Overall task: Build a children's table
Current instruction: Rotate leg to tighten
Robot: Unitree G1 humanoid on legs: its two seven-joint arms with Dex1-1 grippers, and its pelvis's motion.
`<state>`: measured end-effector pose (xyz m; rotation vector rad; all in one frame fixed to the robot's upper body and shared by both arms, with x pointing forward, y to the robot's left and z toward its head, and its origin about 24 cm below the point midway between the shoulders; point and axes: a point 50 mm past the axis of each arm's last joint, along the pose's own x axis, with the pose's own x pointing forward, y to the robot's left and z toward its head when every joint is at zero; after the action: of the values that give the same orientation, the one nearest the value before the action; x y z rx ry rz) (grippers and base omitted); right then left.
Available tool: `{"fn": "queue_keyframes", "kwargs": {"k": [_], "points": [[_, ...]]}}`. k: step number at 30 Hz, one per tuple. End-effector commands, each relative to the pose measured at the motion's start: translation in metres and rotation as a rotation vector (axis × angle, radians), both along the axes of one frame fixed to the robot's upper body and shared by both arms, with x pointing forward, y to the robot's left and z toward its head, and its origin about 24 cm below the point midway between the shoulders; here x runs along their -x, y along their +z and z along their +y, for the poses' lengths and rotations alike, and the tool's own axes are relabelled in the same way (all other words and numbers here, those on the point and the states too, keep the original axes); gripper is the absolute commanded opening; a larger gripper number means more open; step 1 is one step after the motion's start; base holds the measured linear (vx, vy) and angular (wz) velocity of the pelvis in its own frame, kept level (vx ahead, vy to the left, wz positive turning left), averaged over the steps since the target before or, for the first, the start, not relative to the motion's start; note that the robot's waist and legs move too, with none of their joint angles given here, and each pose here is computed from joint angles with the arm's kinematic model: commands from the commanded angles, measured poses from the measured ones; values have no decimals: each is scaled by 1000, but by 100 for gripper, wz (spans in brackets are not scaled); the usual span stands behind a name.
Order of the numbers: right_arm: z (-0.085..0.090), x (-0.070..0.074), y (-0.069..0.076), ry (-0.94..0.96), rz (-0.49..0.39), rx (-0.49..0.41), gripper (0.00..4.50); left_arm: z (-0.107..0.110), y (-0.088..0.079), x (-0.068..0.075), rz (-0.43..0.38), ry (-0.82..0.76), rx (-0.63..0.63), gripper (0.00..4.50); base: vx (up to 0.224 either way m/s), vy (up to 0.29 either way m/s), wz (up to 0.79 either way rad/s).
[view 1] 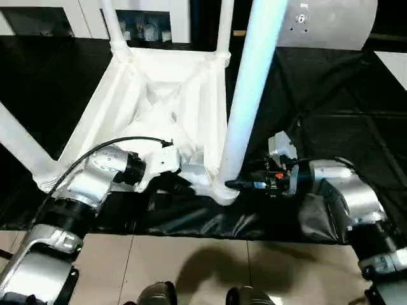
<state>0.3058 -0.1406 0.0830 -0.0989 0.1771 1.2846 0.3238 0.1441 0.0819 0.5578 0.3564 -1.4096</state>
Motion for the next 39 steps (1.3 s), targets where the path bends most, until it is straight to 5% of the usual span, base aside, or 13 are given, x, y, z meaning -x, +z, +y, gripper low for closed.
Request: {"fn": "queue_keyframes", "kwargs": {"k": [1,16,20,29,31,39], "points": [[19,-1,-15,-112,37,36,189,-19,4,-9,-43,90,45,0,0,0,0],[55,-31,-20,-906,99,-27,189,-90,18,-29,-115,392,180,0,0,0,0],[55,-31,-16,-980,121,-97,259,-102,14,-24,-115,378,182,0,0,0,0],[25,-23,-3,-884,-34,-132,327,-75,5,-20,-121,346,114,0,0,0,0],[4,-15,6,-754,-111,-130,348,-58,3,-16,-107,313,98,0,0,0,0],[-29,-2,19,-394,-181,-51,389,-32,-1,-2,-106,104,40,0,0,0,0]]}}
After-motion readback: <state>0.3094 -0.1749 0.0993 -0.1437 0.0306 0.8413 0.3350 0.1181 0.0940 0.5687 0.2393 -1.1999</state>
